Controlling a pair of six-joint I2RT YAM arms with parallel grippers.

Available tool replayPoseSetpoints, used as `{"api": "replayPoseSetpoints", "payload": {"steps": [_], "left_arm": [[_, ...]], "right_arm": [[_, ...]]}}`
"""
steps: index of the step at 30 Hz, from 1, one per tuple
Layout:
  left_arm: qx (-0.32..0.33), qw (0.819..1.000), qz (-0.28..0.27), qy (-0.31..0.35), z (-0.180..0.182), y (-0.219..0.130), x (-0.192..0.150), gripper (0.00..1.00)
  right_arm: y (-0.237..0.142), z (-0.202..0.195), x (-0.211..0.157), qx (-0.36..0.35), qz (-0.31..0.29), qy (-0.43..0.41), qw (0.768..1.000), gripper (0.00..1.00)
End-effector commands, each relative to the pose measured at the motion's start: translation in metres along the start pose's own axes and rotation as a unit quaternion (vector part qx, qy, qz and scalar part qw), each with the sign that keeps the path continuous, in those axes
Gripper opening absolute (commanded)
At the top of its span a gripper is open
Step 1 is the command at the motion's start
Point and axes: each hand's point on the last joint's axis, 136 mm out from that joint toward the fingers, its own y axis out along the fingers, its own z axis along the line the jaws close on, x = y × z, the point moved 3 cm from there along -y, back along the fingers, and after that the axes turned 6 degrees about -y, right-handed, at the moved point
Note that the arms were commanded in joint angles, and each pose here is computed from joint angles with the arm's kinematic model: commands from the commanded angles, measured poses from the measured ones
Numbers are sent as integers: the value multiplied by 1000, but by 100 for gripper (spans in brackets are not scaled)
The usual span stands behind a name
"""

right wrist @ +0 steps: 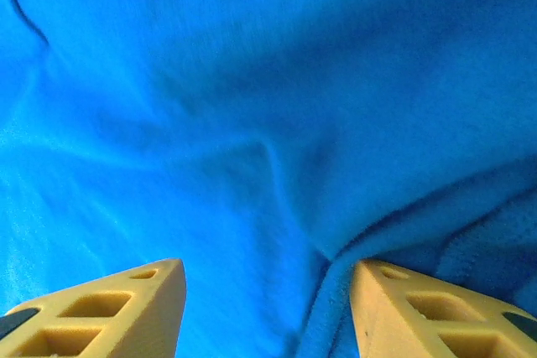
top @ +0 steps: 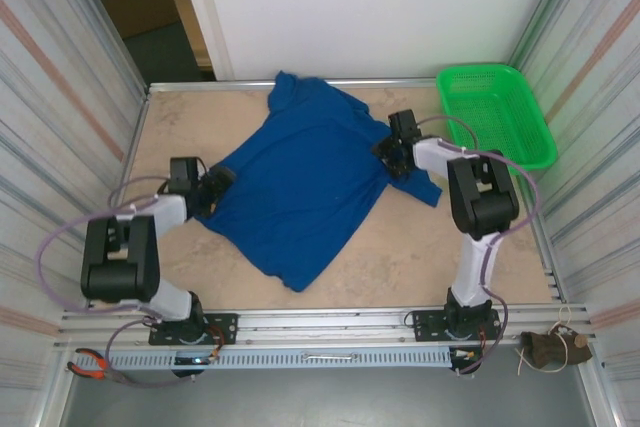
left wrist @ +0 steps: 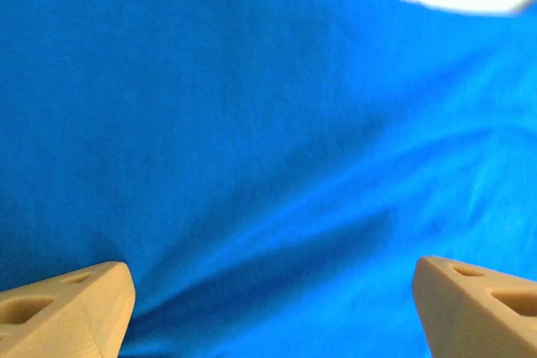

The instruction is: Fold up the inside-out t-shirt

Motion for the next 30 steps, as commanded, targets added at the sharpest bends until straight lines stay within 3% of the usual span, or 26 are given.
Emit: {"api": "replayPoseSetpoints", "payload": {"steps": [1,5,8,11,16,21,26,30], "left_arm": [[79,996,44,-25,47,-11,-70,87],[38,993,10,113,-1,-51,-95,88],[-17,980,-48,192,-52,-80,-78,88],[-56,972,-72,219,-103,-79,-47,89],[-80,949,-54,301,-195,-17,-4,89],[-63,923,-7,379,-256,61,13,90],[-33,920,17,390,-258,123,23,90],[-21,941,35,336,-232,145,32,90]], "right_arm": [[28,2,2,-18,62,-25,998,52],[14,37,35,42,42,-79,995,51],[-32,55,45,77,6,-118,990,52],[-68,60,35,99,-10,-134,986,54],[-84,61,-21,136,4,-134,982,55],[-69,64,-85,135,34,-149,979,54],[-40,51,-121,115,61,-132,983,54],[-19,38,-131,93,79,-118,985,54]]}}
